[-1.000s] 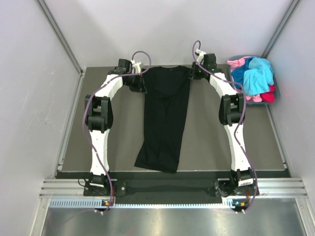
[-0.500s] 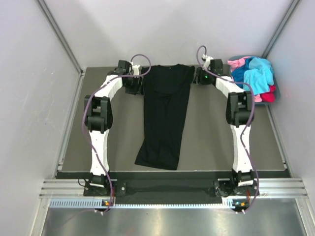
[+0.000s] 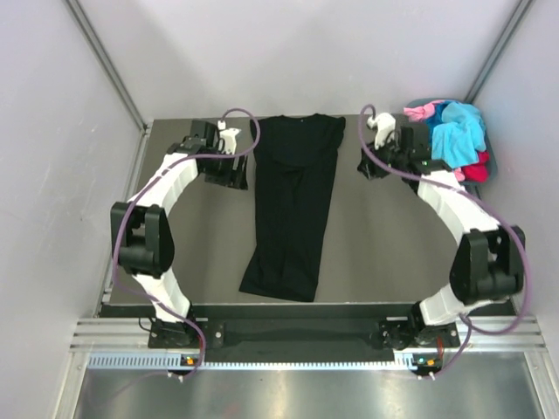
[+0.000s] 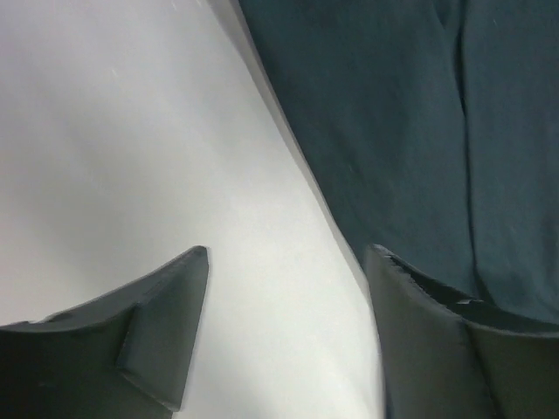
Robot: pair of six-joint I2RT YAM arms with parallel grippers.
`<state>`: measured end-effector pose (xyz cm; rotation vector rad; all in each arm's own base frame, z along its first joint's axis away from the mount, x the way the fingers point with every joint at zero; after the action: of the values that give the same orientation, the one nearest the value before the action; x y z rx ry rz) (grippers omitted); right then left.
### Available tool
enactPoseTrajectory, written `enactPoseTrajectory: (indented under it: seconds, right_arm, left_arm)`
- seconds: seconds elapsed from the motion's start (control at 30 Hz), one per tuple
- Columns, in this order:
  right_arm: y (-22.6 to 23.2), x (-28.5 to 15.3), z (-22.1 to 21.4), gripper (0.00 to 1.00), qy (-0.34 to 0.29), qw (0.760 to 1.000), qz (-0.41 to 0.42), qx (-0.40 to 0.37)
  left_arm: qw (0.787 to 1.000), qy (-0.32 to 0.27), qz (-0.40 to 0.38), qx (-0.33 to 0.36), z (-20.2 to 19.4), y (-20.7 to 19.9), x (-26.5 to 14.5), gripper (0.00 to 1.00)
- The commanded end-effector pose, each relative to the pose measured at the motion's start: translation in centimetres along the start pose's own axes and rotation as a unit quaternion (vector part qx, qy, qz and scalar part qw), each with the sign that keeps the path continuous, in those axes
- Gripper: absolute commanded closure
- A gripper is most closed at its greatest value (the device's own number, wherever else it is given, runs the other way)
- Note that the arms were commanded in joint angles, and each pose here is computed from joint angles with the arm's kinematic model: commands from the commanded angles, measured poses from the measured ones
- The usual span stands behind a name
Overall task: Fold and stack the t-shirts
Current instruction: Fold the tshirt
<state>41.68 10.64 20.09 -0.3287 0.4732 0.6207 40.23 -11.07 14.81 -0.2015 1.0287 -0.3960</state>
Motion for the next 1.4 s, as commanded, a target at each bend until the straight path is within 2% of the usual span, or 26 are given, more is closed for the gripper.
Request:
enactPoseTrajectory:
  seconds: [0.0, 0.07, 0.13, 0.2, 0.37, 0.47, 0.6, 0.73, 1.0, 1.37]
  right_arm:
    - [4.6, -2.0, -2.2, 0.52, 0.027, 0.995, 0.066, -0.075]
    - [7.5, -2.5, -3.0, 0.52, 0.047, 0.988, 0.086, -0.119]
    - [10.4, -3.2, -2.5, 0.52, 0.038, 0.977, 0.110, -0.176]
    - [12.4, -4.2, -2.2, 0.52, 0.025, 0.967, 0.144, -0.209]
    - [17.3, -5.3, -2.4, 0.51, 0.021, 0.929, 0.241, -0.279]
    - [19.9, -4.6, -3.0, 0.52, 0.033, 0.907, 0.282, -0.311]
    - [24.1, -3.3, -4.4, 0.54, 0.057, 0.867, 0.352, -0.347]
    - [27.0, -2.4, -5.5, 0.55, 0.072, 0.838, 0.373, -0.392]
    - [30.4, -1.1, -6.7, 0.52, 0.094, 0.807, 0.421, -0.403]
    - [33.1, -3.0, -7.0, 0.46, 0.094, 0.769, 0.493, -0.397]
  left_arm:
    - [1.000, 0.028, -0.012, 0.008, -2.2, -0.8, -1.8, 0.21]
    - [0.999, 0.030, -0.010, 0.018, -3.4, -0.8, -2.7, 0.20]
    - [1.000, 0.017, -0.004, 0.013, -4.4, -0.9, -3.9, 0.13]
    - [1.000, -0.003, 0.004, 0.007, -5.5, -0.7, -4.2, 0.01]
    - [0.995, -0.094, -0.020, 0.028, -6.6, -2.1, -8.2, 0.01]
    - [0.994, -0.103, -0.009, 0.045, -7.8, -1.6, -9.1, 0.04]
    - [0.991, -0.117, 0.056, 0.045, -8.0, 0.8, -10.6, 0.11]
    - [0.989, -0.110, 0.092, 0.045, -8.5, 2.5, -11.4, 0.16]
    - [0.982, -0.147, 0.116, 0.007, -9.0, 4.9, -12.8, 0.15]
    - [0.982, -0.145, 0.119, -0.001, -9.0, 5.4, -12.8, 0.15]
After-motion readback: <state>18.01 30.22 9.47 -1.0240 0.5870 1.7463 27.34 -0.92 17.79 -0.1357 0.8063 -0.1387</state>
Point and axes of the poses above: each gripper's point midway between its finger pads, its own x axis out along the fingers, its own y axis along the line the jaws close on, z = x × y, the point moved 3 cm from there along -x, back along the fingers, and after that the axes turned 12 degrees about -x, right-handed, at the moved point
